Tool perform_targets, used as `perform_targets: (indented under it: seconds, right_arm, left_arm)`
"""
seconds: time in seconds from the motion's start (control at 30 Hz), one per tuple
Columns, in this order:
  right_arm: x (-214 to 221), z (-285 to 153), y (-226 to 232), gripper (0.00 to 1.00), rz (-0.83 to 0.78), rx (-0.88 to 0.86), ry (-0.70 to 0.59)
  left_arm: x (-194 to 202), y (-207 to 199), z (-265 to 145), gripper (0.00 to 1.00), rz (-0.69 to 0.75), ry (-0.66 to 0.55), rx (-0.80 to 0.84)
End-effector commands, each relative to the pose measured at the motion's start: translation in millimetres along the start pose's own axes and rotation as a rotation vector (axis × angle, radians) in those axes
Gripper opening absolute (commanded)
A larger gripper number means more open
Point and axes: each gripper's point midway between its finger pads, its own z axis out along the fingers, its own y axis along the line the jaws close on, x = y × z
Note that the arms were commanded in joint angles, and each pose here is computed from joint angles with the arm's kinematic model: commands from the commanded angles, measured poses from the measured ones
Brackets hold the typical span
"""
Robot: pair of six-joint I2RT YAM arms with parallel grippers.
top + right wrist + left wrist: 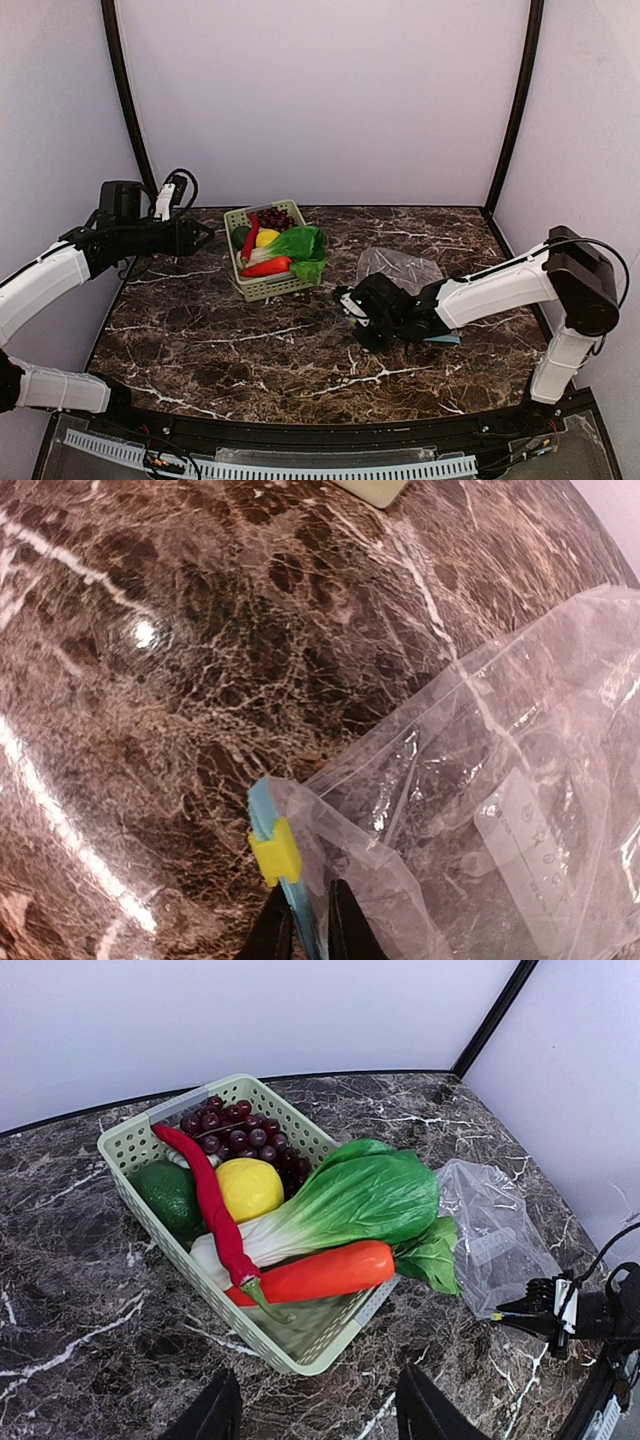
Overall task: Place the food in the zip-top bag and seal the zipper
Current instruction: Pick up the zipper food storage bag from the center of the board.
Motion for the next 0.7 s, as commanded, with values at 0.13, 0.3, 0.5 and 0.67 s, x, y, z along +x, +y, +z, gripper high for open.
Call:
perform_targets:
  seconds: [0.13, 0.3, 0.5, 0.67]
  right_arm:
    - [-41, -53, 0, 0.00, 0.080, -0.086, -0.165]
    - [-68, -110, 7, 0.00, 0.121, -0.244, -0.259]
    - [-90, -185, 30, 0.00, 0.135, -0.524, -0.333]
    - [-103, -235, 45, 0.00, 0.139, -0.713, -0.366]
  left_arm:
    - [-6, -47, -5, 0.52, 0.100, -0.035, 0.184]
    - [1, -113, -10, 0.54, 0.280, -0.043, 0.361]
    - [3, -214, -24, 0.58, 0.476, -0.032, 0.657]
    - [20, -275, -23, 0.59, 0.564, 0.002, 0.817]
